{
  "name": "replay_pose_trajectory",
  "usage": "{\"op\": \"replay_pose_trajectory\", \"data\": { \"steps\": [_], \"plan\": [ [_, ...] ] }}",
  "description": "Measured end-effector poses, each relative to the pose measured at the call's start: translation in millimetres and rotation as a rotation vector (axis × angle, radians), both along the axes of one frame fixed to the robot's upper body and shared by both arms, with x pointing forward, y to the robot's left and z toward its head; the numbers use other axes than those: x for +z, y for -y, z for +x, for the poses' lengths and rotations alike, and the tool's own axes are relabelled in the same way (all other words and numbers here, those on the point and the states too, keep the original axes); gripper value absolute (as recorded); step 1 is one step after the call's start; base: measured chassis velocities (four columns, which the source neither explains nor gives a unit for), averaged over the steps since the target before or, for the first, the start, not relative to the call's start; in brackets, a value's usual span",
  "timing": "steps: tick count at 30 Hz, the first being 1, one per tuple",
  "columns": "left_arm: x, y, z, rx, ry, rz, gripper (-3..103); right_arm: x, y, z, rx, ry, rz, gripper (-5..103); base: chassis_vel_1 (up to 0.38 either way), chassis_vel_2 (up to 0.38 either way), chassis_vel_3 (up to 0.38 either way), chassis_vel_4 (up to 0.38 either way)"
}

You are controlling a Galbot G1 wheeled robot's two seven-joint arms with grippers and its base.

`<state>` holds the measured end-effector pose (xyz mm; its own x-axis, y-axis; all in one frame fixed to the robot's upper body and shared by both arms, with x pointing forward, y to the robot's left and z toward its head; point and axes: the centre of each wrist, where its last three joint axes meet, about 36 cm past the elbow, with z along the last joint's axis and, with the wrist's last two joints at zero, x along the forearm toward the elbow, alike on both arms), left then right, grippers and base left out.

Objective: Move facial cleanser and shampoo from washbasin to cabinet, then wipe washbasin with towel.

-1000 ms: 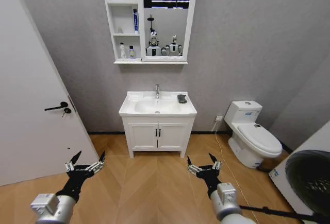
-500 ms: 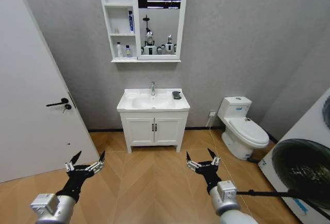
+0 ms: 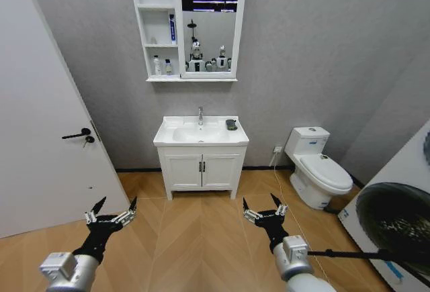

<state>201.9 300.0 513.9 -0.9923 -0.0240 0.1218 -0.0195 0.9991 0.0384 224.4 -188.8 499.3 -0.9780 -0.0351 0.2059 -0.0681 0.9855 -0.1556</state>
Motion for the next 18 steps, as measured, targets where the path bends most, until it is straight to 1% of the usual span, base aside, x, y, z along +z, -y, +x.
{"op": "replay_pose_trajectory", "data": {
  "steps": [18],
  "plan": [
    [0.0,0.0,0.0,0.000,0.000,0.000,100,0.2,0.0,-0.1,-0.001,0.000,0.000,100,0.000,0.000,0.000,0.000]
  ]
}}
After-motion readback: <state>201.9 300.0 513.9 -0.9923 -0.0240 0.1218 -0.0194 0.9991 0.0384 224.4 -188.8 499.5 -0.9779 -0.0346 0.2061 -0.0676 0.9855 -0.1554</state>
